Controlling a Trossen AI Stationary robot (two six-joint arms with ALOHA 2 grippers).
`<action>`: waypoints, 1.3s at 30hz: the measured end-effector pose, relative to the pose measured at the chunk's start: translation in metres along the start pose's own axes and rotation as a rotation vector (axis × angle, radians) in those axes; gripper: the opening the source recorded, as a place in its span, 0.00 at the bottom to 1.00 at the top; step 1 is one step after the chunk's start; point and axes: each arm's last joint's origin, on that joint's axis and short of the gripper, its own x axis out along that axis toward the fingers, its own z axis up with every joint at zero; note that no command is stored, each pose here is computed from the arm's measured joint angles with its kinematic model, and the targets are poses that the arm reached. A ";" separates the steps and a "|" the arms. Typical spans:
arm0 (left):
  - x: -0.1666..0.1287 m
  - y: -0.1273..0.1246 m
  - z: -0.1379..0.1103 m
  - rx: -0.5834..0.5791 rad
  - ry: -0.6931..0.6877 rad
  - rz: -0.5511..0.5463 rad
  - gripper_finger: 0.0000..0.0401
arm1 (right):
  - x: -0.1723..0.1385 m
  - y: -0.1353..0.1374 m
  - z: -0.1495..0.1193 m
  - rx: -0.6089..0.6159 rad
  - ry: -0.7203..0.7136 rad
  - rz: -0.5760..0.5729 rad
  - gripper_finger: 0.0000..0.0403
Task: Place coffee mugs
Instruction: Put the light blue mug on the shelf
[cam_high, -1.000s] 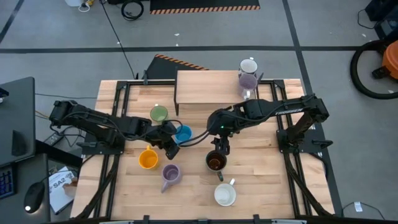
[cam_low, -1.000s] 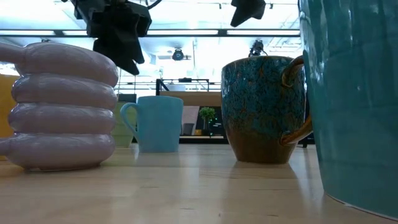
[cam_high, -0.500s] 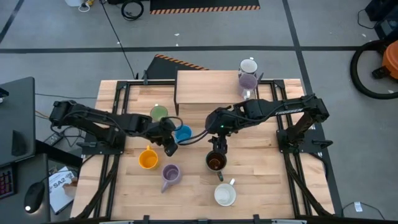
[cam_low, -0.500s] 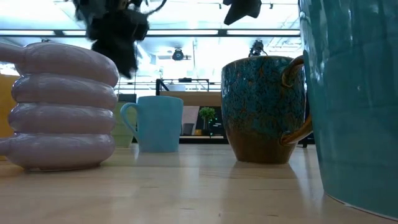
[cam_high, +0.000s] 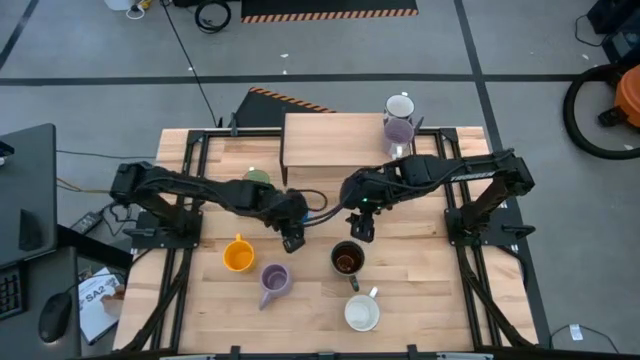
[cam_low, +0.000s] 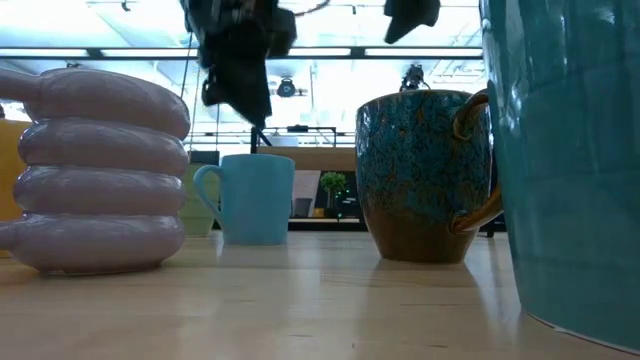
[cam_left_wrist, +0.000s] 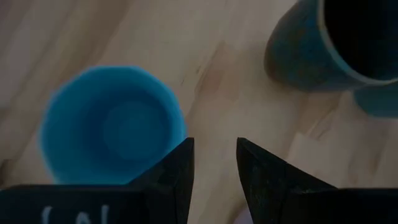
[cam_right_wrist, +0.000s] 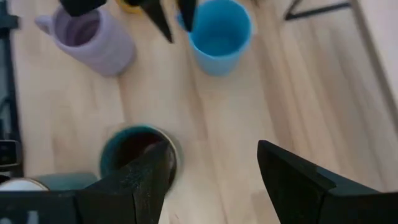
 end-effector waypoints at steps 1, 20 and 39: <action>0.004 0.000 0.000 0.001 0.008 0.005 0.31 | -0.003 -0.001 -0.002 0.005 0.001 -0.016 0.61; 0.029 0.003 -0.003 0.113 0.029 0.103 0.31 | -0.017 -0.002 -0.003 0.013 -0.060 -0.021 0.61; 0.028 0.000 -0.008 0.412 0.123 -0.034 0.04 | -0.017 -0.001 -0.003 0.033 -0.059 -0.016 0.61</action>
